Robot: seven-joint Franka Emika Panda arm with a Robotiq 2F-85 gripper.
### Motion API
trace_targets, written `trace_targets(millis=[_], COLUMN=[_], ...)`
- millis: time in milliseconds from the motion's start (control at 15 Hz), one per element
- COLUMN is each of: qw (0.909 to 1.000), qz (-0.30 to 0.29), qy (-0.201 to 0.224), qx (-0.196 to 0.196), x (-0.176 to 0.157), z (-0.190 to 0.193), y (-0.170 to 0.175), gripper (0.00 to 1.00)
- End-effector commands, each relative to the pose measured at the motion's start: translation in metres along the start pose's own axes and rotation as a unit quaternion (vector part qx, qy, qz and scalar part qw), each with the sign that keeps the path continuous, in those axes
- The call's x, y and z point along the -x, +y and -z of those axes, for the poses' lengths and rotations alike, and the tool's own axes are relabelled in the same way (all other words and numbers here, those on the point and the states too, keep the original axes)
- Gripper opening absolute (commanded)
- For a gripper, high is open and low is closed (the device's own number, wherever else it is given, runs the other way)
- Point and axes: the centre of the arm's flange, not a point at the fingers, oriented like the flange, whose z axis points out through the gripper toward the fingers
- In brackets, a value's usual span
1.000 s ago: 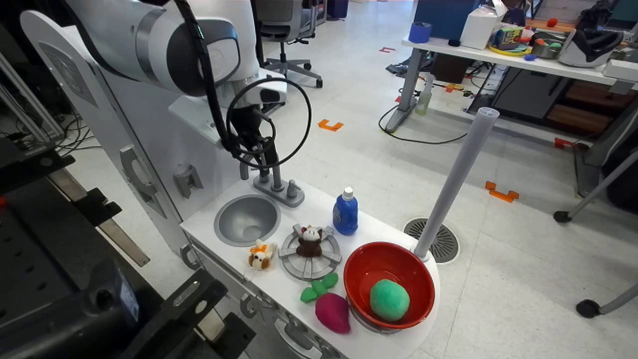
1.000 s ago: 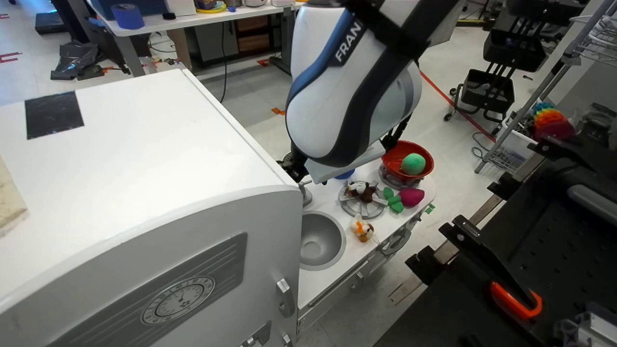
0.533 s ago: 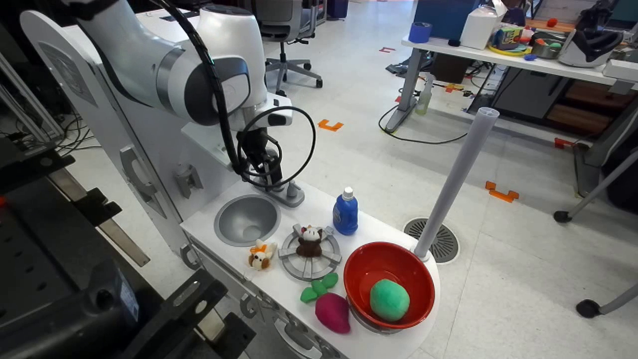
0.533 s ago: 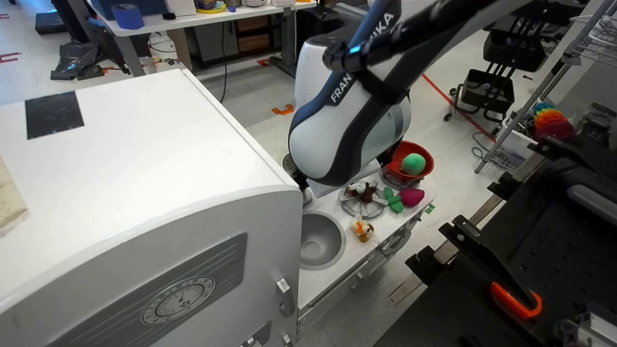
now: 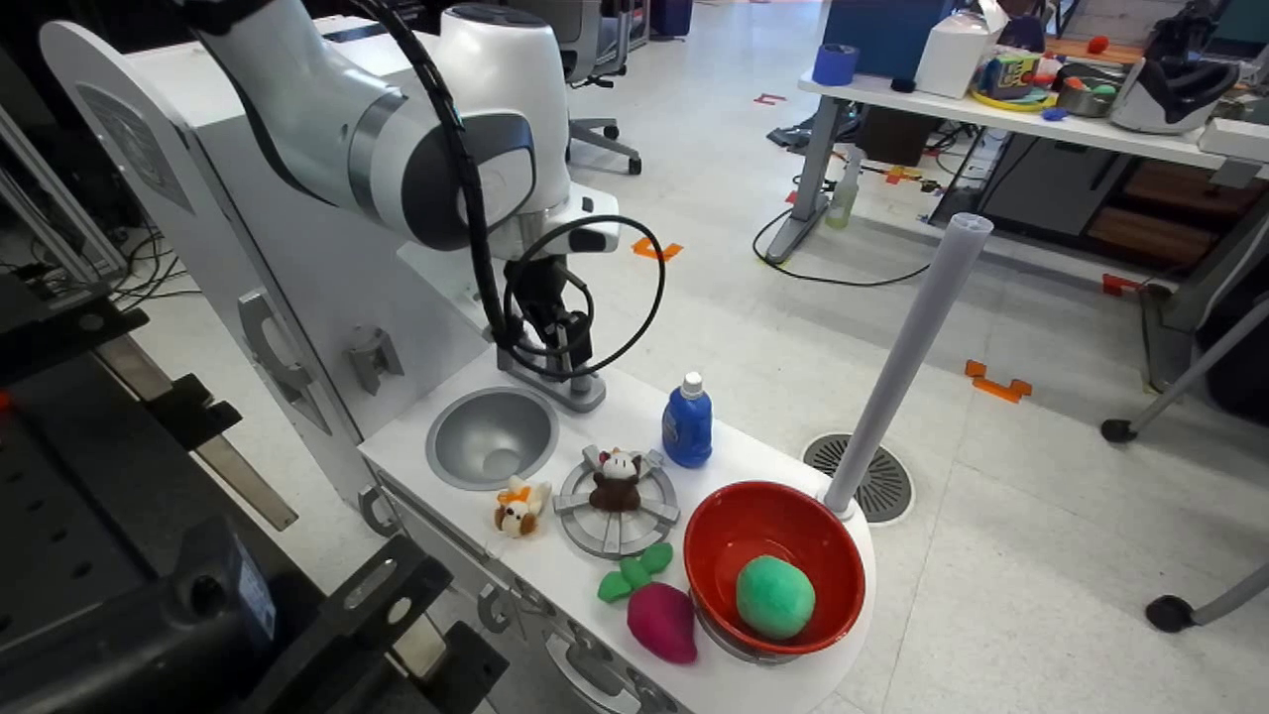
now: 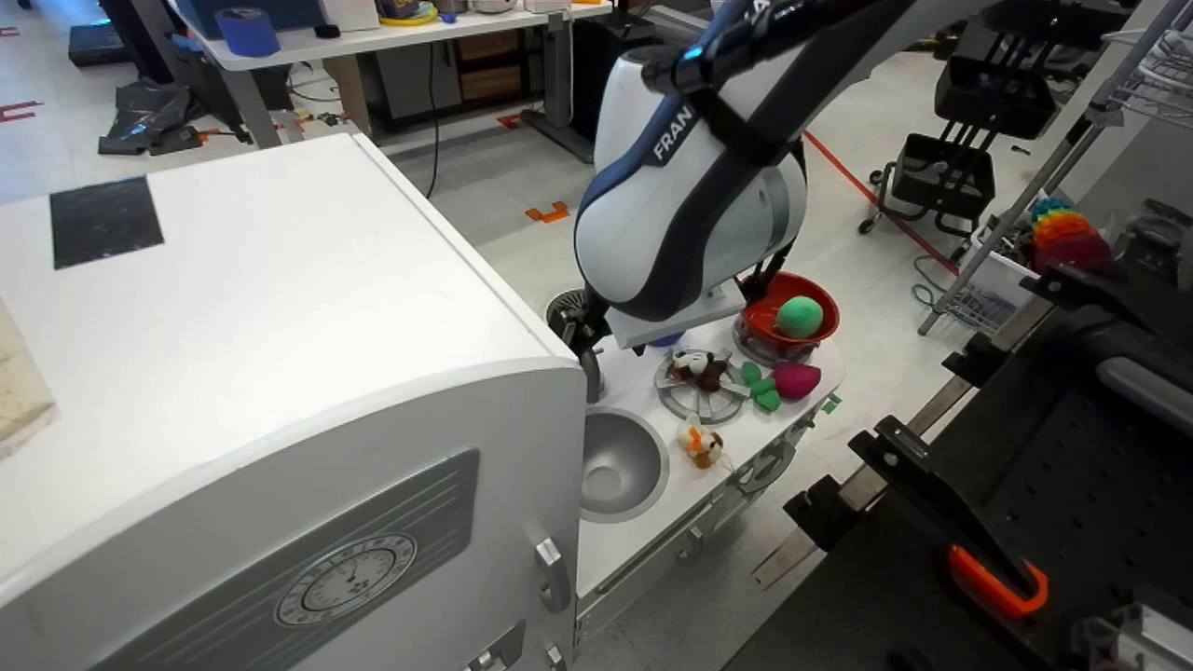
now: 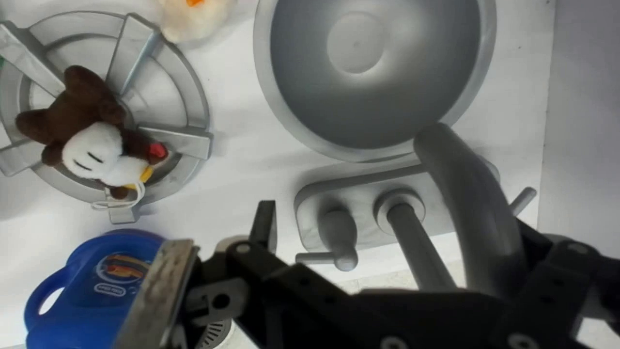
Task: Move the tap nozzle to the right.
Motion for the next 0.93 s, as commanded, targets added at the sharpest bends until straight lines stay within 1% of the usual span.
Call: trace_targets(millis=[0, 133, 267, 400, 533, 667, 733, 800, 867], qw=[0.9985, 0.9962, 0.9922, 0.9849, 0.9776, 0.9713, 0.9666, 0.9604, 0.9541], qz=[-0.053, -0.081, -0.114, -0.15, -0.176, -0.199, -0.214, -0.231, -0.243], qy=[-0.006, -0.024, -0.034, -0.044, -0.041, -0.037, -0.049, -0.074, -0.109], qx=[0.01, 0.018, 0.037, 0.075, 0.107, 0.125, 0.132, 0.138, 0.136], x=[-0.018, -0.015, -0.016, -0.02, -0.027, -0.038, -0.04, -0.039, -0.036], z=[0.013, 0.011, 0.013, 0.016, 0.027, 0.042, 0.05, 0.063, 0.083], y=[0.036, 0.044, 0.056, 0.073, 0.094, 0.108, 0.111, 0.113, 0.112], gripper=[1.0, 1.0, 1.0, 1.0, 1.0, 1.0, 1.0, 1.0, 1.0])
